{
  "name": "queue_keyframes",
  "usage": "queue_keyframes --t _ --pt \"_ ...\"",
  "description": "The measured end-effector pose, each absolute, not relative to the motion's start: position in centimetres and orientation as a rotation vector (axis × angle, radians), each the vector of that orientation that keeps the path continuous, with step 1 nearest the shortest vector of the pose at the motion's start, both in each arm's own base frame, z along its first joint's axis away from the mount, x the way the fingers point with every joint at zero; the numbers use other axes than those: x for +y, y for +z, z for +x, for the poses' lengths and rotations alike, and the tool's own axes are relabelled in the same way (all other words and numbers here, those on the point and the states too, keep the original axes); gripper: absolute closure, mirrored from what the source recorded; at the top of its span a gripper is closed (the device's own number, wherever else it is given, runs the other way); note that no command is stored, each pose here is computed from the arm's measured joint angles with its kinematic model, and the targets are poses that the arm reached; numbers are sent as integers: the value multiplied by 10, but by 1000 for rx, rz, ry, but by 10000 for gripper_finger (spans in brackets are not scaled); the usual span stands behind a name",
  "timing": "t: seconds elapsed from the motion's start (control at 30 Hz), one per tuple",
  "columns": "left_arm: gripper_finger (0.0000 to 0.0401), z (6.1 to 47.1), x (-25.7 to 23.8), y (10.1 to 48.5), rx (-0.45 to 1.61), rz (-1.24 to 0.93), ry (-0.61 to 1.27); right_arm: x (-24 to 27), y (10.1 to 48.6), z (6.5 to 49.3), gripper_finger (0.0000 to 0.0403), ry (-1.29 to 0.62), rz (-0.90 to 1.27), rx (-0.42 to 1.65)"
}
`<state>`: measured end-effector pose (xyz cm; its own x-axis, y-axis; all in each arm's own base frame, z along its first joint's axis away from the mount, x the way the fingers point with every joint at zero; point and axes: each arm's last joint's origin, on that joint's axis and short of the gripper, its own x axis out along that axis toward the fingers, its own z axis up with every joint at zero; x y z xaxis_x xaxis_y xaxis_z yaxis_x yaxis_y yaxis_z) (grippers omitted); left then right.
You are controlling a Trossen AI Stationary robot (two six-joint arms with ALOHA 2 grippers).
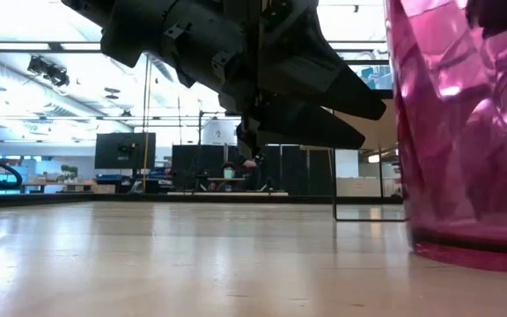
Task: Stack small to large cups/mugs on shelf
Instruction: Put the red cup on the shelf
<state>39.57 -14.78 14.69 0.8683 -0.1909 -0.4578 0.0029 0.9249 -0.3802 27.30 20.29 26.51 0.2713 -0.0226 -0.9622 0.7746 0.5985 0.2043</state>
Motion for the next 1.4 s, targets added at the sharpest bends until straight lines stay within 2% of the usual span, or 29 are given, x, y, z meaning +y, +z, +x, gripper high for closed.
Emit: queue_keyframes --t 0.27,0.5,0.8,0.93,1.2,1.4 --pt "229 396 -148 147 512 -380 -104 203 265 273 347 -618 779 1185" --pt "229 395 -150 146 521 -379 -106 203 265 273 393 -613 772 1187" --pt "229 388 -159 142 583 -440 -92 204 270 270 395 -571 724 1191" --pt "229 379 -168 135 670 -450 -76 204 294 265 396 -548 683 1216" --pt "229 364 -185 127 780 -466 -60 190 377 247 396 -511 605 1187" --pt "229 364 -186 127 777 -491 -43 173 418 241 396 -428 594 1029"
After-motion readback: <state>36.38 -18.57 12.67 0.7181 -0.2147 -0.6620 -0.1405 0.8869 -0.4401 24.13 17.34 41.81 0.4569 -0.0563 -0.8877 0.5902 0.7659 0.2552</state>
